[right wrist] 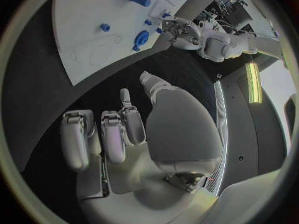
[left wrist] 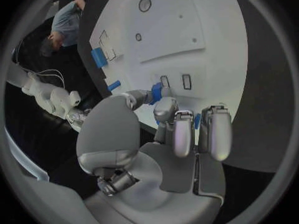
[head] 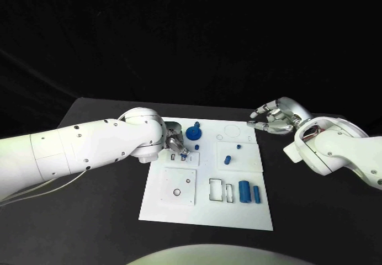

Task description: Assemble the parts on the task board

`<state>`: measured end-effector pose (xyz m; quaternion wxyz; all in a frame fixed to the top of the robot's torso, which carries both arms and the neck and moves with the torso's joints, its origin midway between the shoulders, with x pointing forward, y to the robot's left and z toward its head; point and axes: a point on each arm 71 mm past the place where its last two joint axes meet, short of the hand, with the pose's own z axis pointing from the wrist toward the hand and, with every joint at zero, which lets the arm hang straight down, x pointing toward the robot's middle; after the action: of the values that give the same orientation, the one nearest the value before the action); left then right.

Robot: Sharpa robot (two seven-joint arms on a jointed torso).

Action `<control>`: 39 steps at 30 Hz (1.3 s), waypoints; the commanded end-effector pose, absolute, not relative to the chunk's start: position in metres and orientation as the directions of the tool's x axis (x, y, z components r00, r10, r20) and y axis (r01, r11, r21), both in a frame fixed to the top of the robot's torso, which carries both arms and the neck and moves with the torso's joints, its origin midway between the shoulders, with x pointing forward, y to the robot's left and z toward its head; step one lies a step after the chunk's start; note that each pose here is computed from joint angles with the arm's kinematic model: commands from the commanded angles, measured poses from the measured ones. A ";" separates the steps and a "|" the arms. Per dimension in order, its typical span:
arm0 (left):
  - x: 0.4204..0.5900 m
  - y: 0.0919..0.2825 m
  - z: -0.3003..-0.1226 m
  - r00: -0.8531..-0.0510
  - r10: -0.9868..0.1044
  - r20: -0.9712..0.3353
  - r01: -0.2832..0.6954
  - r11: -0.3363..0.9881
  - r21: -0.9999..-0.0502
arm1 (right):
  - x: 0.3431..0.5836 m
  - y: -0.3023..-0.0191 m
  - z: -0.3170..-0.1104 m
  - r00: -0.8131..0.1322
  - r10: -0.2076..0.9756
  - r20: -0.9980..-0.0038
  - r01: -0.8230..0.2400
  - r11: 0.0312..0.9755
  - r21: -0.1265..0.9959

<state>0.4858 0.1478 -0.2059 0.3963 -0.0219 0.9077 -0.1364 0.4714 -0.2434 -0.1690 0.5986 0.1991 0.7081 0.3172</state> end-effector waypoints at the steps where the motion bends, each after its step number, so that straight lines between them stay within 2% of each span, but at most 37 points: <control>1: 0.485 0.147 -0.208 -0.692 -0.118 -0.712 0.084 0.967 -0.242 | 0.471 -0.242 -0.170 -0.217 0.656 -0.723 -0.105 0.721 0.685; 39: 0.484 0.147 -0.215 -0.696 -0.075 -0.714 0.098 0.975 -0.199 | 0.471 -0.242 -0.170 -0.218 0.658 -0.721 -0.105 0.719 0.688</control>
<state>0.4852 0.1474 -0.2131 0.3924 -0.0021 0.9124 -0.1163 0.4711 -0.2436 -0.1692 0.5974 0.1999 0.7087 0.3178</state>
